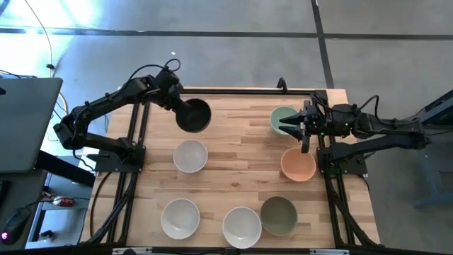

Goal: Nest bowls inside each other
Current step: Stack the black bowl on the top left white bowl

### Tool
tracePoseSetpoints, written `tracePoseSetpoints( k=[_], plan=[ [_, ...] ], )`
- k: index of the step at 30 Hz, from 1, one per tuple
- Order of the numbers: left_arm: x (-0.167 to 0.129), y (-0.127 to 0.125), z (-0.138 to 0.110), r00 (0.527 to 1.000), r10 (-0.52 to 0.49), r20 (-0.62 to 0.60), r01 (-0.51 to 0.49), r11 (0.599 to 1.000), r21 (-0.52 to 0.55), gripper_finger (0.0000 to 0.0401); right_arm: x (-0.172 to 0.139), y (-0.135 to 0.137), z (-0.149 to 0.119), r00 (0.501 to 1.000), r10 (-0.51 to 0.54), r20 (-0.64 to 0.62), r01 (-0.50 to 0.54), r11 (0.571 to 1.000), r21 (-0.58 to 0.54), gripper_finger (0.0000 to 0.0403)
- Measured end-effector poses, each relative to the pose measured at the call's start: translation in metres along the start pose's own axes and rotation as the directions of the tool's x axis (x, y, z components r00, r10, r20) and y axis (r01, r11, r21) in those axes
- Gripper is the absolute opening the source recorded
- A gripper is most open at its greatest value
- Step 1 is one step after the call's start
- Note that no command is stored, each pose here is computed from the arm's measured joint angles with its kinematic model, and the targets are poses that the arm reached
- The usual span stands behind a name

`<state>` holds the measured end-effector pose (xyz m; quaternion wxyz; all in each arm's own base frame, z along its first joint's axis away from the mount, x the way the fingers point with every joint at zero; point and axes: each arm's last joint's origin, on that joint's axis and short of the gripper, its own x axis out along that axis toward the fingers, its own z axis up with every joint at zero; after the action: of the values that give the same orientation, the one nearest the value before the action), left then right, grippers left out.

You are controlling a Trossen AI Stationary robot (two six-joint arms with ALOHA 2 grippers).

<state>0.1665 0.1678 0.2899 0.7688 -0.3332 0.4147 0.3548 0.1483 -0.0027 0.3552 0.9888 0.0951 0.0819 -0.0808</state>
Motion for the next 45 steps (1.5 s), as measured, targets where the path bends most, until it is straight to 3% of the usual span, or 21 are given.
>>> tracePoseSetpoints(
  k=[23,29,45],
  plan=[
    [0.001,-0.05,-0.037,0.982,-0.008,-0.187,0.031,0.993,0.118,0.0,0.0,0.0,0.0,1.0,-0.001,0.001,0.001,1.0,0.002,0.0124],
    [-0.001,-0.062,-0.051,0.974,0.045,-0.224,-0.007,0.986,0.165,0.0,0.0,0.0,0.0,1.0,-0.001,0.001,0.001,1.0,0.001,0.0124],
    [0.001,-0.078,-0.064,0.975,0.097,-0.202,-0.052,0.975,0.216,0.0,0.0,0.0,0.0,1.0,-0.001,0.0,0.001,1.0,0.0,0.0124]
  ],
)
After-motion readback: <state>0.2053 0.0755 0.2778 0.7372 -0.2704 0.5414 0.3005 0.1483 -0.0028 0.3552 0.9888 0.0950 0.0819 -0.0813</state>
